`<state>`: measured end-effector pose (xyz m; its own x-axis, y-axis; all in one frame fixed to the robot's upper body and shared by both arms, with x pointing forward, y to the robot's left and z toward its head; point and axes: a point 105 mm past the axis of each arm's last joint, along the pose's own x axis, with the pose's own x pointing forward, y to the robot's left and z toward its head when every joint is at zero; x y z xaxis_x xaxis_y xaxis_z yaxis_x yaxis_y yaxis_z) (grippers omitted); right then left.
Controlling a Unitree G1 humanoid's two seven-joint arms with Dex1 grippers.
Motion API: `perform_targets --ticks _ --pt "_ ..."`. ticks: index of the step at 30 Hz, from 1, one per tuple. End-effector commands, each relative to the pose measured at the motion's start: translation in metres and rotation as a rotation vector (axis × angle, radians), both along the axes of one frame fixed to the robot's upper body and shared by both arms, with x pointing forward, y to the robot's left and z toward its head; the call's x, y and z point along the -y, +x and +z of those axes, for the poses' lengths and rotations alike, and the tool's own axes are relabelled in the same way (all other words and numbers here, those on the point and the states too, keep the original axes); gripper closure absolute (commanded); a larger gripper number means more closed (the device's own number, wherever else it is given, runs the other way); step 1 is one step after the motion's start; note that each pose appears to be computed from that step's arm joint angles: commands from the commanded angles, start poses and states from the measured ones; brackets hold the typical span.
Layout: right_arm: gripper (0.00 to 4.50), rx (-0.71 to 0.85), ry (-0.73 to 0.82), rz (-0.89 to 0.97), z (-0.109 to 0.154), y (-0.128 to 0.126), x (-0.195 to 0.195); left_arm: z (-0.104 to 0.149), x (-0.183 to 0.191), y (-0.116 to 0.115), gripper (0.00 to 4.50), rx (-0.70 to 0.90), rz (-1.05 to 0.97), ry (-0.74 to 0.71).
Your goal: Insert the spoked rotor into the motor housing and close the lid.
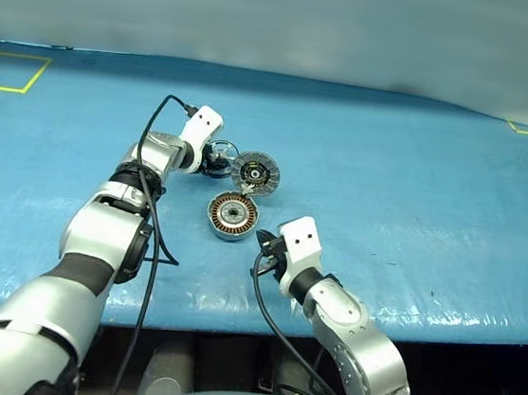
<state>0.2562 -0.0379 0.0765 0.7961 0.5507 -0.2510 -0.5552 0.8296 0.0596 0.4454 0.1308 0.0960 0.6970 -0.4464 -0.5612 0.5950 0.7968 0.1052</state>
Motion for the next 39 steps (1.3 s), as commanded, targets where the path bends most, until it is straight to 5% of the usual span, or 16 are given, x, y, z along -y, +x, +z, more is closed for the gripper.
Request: perform_targets --ticks 1,16,39 --pt "4.50 0.040 0.020 -0.002 0.011 0.002 -0.001 0.006 -0.002 0.002 2.94 0.014 -0.007 0.025" --pt "4.50 0.035 0.032 0.000 0.011 0.003 -0.003 0.009 -0.033 -0.013 3.15 -0.010 -0.149 0.108" --pt "4.50 0.108 0.061 0.089 0.018 -0.002 -0.002 0.019 -0.078 -0.115 3.15 -0.108 -0.325 0.001"
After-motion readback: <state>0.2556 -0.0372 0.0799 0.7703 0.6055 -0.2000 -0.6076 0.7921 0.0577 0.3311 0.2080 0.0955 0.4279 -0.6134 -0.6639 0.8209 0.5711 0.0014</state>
